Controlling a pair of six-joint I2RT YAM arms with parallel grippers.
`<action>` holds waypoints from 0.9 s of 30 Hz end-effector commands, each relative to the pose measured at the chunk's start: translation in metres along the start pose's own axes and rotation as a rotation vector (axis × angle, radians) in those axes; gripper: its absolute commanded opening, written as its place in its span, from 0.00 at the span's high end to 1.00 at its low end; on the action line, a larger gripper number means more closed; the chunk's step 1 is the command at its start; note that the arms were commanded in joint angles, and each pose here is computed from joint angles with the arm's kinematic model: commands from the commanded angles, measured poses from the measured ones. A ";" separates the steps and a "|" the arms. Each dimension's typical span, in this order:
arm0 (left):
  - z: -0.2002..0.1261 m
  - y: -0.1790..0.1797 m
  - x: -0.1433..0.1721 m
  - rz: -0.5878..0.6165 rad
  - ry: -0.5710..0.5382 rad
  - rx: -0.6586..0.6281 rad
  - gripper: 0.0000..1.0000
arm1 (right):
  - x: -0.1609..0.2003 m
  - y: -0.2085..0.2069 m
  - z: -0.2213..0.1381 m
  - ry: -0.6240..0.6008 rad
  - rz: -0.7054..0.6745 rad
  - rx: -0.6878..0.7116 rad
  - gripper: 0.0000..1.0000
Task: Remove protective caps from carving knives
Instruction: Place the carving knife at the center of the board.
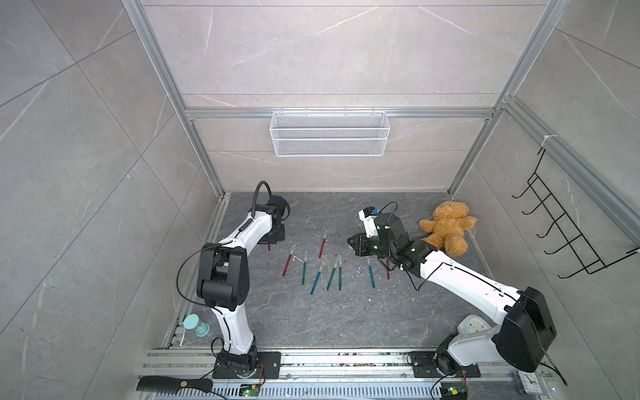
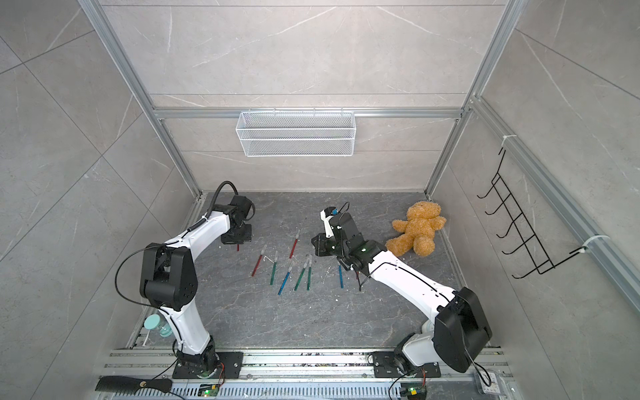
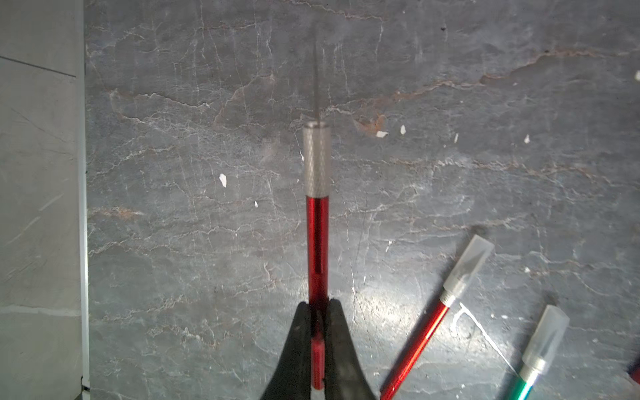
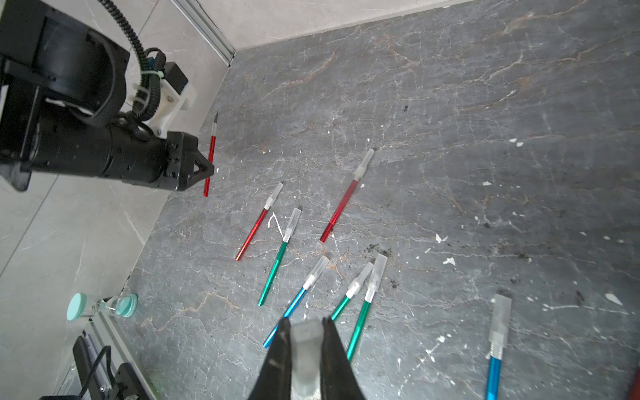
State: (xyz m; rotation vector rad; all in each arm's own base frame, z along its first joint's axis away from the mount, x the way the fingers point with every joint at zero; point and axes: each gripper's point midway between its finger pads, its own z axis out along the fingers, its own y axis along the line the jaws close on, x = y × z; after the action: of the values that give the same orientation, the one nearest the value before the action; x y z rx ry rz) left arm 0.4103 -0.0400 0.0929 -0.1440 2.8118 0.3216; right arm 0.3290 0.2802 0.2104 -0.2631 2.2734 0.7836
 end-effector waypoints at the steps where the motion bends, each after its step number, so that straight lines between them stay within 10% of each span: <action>1: 0.011 -0.007 -0.007 0.050 0.032 0.044 1.00 | 0.006 -0.004 -0.004 0.003 -0.031 0.021 1.00; 27: 0.074 -0.016 -0.004 0.146 0.157 0.007 1.00 | 0.018 -0.011 0.010 0.023 -0.027 0.030 1.00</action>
State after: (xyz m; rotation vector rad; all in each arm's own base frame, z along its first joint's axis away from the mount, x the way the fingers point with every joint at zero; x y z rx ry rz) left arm 0.4351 -0.0435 0.0224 0.0178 2.9765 0.3080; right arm 0.3256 0.2767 0.1944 -0.2773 2.2933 0.7548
